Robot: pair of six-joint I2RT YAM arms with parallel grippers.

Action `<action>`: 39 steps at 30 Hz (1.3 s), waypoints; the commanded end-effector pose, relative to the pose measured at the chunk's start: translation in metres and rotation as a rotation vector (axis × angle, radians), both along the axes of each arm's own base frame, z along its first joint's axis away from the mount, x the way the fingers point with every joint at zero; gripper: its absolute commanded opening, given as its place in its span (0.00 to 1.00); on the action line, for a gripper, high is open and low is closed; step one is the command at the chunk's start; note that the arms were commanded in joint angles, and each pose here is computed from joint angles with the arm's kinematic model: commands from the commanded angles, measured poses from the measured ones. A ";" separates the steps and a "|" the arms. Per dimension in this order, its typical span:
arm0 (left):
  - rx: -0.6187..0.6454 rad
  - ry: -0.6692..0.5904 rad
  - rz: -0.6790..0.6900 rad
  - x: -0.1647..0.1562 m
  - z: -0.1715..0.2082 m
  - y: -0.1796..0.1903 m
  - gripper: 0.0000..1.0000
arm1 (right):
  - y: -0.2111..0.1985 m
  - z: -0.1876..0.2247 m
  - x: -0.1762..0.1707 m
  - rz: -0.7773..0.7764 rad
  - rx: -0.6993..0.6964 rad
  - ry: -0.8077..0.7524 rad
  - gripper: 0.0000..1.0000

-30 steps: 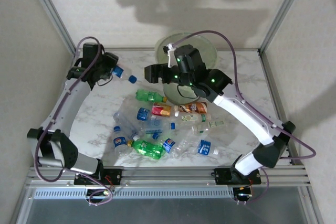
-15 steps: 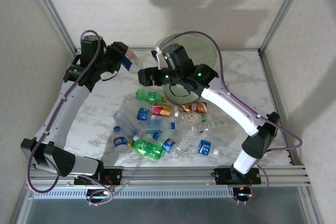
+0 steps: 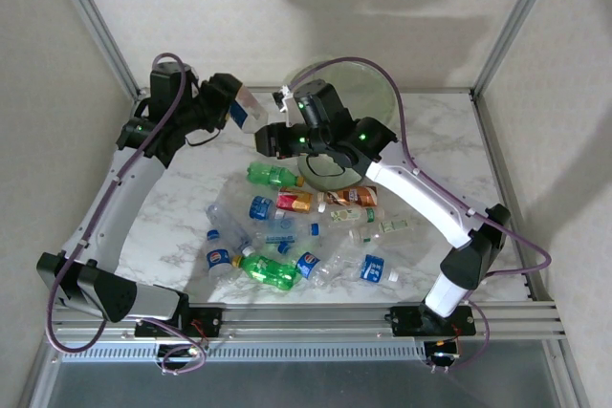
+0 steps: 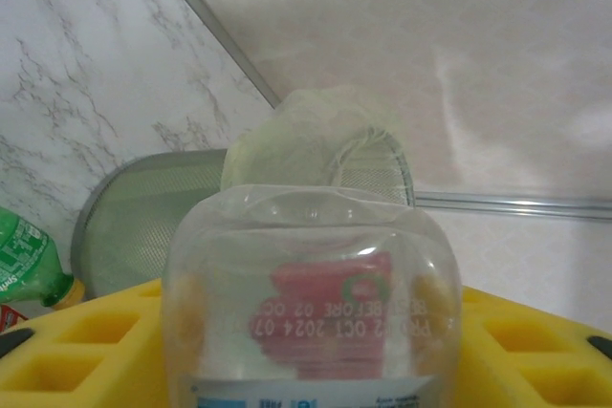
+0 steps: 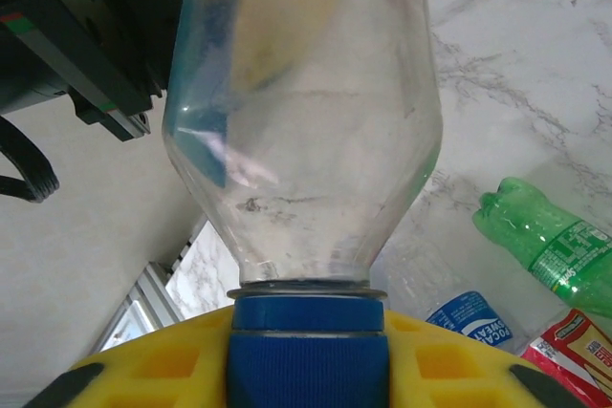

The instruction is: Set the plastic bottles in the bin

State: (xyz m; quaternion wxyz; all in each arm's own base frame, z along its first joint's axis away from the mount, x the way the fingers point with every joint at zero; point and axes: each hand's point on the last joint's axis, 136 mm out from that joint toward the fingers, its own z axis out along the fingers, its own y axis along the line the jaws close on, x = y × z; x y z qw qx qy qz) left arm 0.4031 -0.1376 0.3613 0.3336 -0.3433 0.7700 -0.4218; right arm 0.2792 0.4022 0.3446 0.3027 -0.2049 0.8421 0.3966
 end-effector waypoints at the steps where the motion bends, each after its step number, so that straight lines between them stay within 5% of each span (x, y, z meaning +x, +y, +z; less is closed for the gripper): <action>1: -0.027 -0.059 -0.034 -0.009 0.027 -0.007 0.68 | -0.006 0.019 0.001 -0.021 0.030 -0.043 0.30; 5: 0.000 -0.091 -0.029 -0.010 0.034 -0.006 0.81 | -0.014 0.029 0.005 -0.064 0.031 -0.075 0.29; 8: 0.055 -0.116 -0.023 -0.011 0.041 -0.005 1.00 | -0.023 0.039 0.010 -0.104 0.022 -0.099 0.29; 16: 0.341 -0.200 0.058 -0.021 0.077 0.014 0.99 | -0.090 0.048 0.050 -0.297 -0.022 -0.091 0.29; 25: 0.326 -0.302 0.165 -0.038 0.090 0.037 1.00 | -0.142 0.003 0.086 -0.400 -0.130 0.000 0.30; 28: 0.359 -0.250 0.157 -0.037 0.073 0.038 0.99 | -0.140 -0.001 0.090 -0.394 -0.144 0.001 0.37; 34: 0.412 -0.139 0.137 -0.043 0.030 0.041 0.99 | -0.146 -0.004 0.097 -0.432 -0.173 -0.004 0.66; 39: 0.471 -0.045 0.120 -0.054 -0.007 0.048 0.99 | -0.153 0.006 0.098 -0.460 -0.185 -0.031 0.73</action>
